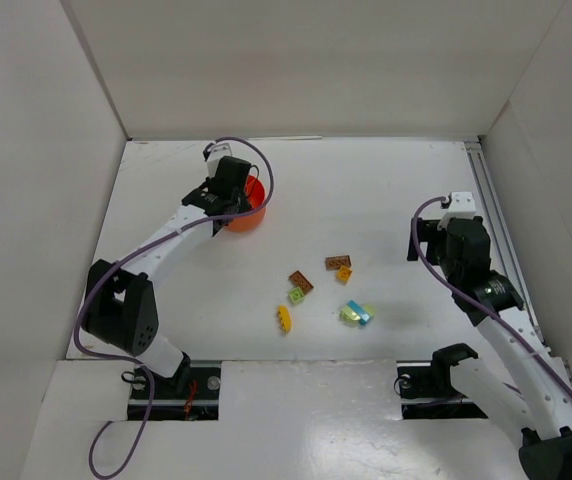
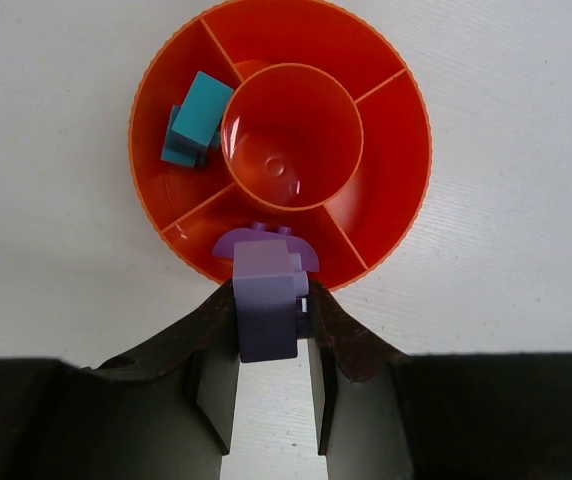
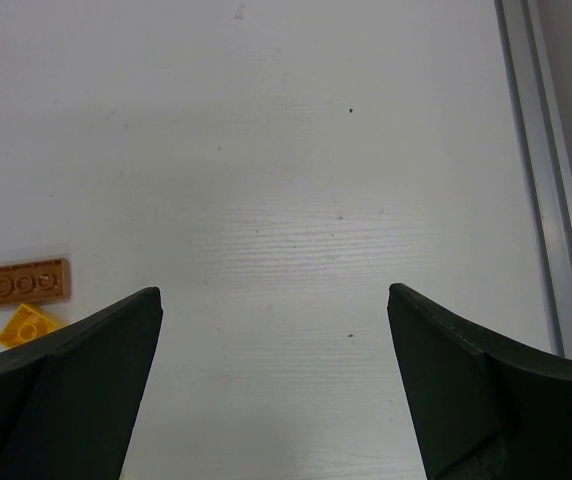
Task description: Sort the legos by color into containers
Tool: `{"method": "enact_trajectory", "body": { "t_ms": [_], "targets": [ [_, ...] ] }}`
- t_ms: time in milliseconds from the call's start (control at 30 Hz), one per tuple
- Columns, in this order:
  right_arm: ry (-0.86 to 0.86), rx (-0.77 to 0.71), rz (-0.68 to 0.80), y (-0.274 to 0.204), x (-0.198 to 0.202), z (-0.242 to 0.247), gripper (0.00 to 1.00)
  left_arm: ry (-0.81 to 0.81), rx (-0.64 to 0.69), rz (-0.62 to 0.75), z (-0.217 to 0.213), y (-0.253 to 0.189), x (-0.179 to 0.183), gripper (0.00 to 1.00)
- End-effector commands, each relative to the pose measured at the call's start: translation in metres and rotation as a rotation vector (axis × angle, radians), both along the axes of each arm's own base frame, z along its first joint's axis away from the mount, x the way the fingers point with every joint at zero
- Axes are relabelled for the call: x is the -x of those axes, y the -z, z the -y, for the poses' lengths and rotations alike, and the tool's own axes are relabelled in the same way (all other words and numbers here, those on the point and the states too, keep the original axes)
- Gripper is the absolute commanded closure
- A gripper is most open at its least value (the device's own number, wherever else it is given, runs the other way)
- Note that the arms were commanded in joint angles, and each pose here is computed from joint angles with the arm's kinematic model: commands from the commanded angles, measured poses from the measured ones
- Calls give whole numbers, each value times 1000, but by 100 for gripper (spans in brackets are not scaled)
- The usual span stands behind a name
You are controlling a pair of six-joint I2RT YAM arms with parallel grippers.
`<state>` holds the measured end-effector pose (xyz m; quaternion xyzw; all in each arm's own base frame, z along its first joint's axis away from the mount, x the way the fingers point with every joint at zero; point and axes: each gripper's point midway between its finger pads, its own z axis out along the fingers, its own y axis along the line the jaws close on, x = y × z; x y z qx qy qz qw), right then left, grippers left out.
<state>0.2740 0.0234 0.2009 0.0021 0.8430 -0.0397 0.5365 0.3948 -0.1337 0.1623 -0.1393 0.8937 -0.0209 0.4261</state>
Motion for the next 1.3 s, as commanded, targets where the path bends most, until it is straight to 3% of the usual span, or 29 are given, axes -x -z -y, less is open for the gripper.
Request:
{"method": "enact_trajectory", "body": {
  "t_ms": [0,867,1267],
  "targets": [
    [24,4,63,-27,-4,6,2,-14,-10,26,-8,-11,-5,94],
    [45,26,57,-27,-4,11,2,-24,12,23,-12,-4,-7,90],
    [45,28,48,-25,-5,11,2,-17,11,5,-11,6,-6,84]
  ]
}}
